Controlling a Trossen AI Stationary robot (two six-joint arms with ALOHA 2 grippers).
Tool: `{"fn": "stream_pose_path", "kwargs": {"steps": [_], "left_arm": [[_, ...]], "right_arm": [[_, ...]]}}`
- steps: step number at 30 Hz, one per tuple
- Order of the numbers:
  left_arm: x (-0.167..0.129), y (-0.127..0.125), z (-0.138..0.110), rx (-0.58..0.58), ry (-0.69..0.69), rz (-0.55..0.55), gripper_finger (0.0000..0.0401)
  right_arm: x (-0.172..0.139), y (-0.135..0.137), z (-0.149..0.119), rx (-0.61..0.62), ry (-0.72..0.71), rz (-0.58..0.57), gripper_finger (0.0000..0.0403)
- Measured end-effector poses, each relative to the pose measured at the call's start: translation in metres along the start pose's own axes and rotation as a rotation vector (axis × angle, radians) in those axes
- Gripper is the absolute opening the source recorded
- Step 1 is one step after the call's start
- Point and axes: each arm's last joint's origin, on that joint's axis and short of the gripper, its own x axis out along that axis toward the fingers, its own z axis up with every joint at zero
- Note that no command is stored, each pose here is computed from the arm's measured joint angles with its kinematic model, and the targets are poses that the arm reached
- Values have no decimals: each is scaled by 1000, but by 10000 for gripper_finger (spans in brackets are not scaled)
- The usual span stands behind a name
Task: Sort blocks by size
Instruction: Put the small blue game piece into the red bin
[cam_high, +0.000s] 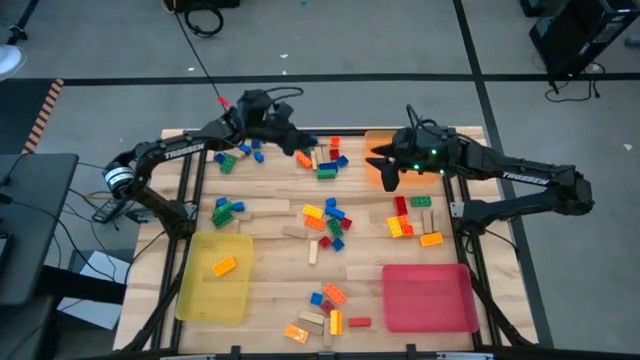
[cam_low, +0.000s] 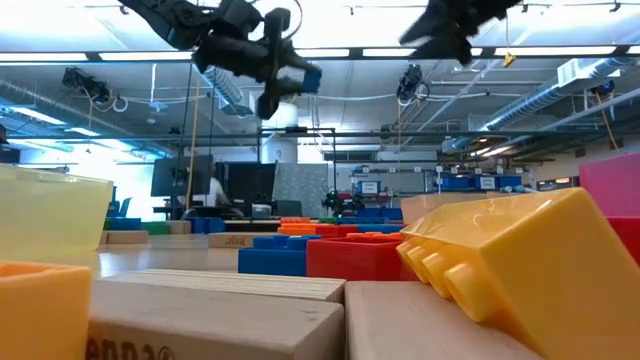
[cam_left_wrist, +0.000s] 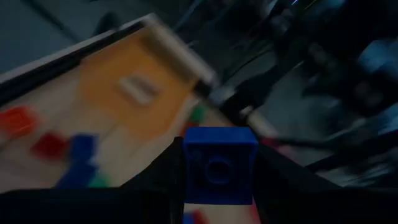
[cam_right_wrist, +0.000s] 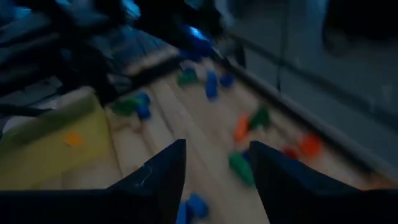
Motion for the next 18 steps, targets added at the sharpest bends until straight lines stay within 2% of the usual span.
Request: {"fn": "stream_pose_path", "kwargs": {"steps": [7, 12, 18], "left_arm": [[-1, -11, 12, -114, -72, -139, 140], [-2, -16, 16, -162, -84, -205, 140], [-3, -17, 16, -198, -57, -235, 140]], "right_arm": [[27, 17, 13, -286, -196, 58, 198], [56, 21, 13, -371, -264, 21, 220], [80, 23, 10, -488, -322, -19, 258]]}}
